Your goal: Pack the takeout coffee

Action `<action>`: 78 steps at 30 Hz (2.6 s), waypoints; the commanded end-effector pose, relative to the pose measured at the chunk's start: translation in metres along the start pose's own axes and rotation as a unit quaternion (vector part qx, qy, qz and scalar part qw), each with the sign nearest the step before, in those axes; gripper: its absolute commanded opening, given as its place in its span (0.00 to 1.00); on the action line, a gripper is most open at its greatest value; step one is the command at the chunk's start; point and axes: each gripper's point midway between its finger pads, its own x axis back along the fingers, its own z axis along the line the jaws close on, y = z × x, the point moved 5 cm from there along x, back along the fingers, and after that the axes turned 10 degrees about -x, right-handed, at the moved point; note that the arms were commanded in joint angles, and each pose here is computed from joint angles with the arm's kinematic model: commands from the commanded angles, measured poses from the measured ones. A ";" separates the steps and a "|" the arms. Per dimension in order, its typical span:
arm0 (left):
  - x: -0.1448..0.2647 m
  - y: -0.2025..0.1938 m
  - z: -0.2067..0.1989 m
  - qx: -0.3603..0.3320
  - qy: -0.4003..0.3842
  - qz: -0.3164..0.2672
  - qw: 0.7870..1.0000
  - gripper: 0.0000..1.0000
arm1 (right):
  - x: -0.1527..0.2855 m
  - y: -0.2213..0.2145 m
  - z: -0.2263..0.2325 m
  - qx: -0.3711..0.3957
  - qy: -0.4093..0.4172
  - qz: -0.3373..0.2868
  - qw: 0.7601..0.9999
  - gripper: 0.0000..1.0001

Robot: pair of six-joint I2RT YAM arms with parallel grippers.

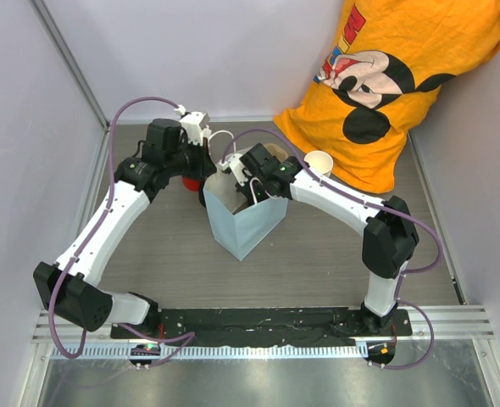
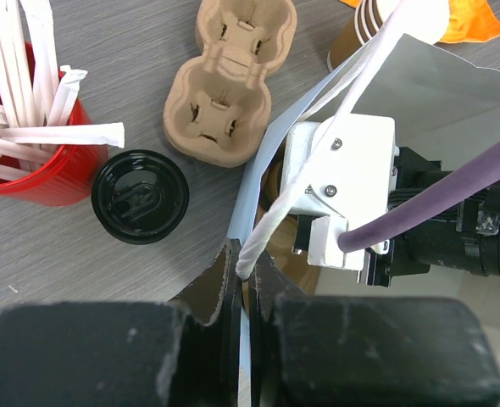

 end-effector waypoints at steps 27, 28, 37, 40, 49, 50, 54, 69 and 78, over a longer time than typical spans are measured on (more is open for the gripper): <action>0.010 0.002 -0.003 -0.008 -0.005 -0.009 1.000 0.01 | 0.000 -0.004 -0.019 -0.001 -0.047 0.015 0.999 0.44; 0.010 0.003 -0.003 -0.008 -0.004 -0.009 1.000 0.01 | 0.000 -0.004 -0.019 -0.001 -0.048 0.014 0.999 0.45; 0.011 0.003 -0.003 -0.008 -0.005 -0.010 1.000 0.01 | 0.010 0.001 -0.021 -0.001 -0.056 0.000 0.998 0.58; 0.010 0.003 -0.003 -0.009 -0.005 -0.010 1.000 0.01 | 0.014 0.004 -0.022 -0.001 -0.059 -0.006 0.998 0.62; 0.010 0.003 -0.003 -0.009 -0.005 -0.010 1.000 0.01 | 0.026 0.011 -0.021 -0.004 -0.057 -0.020 0.998 0.68; 0.010 0.003 -0.003 -0.009 -0.005 -0.010 1.000 0.01 | 0.027 0.012 -0.021 -0.005 -0.057 -0.022 0.998 0.68; 0.010 0.003 -0.003 -0.009 -0.006 -0.009 1.000 0.01 | 0.038 0.019 -0.021 -0.004 -0.056 -0.036 0.998 0.72; 0.009 0.003 -0.004 -0.009 -0.009 -0.008 1.000 0.01 | 0.071 0.038 -0.013 0.000 -0.027 -0.086 0.996 0.78; 0.009 0.004 -0.004 -0.010 -0.010 -0.009 1.000 0.03 | 0.106 0.056 -0.012 0.011 -0.021 -0.131 0.991 0.78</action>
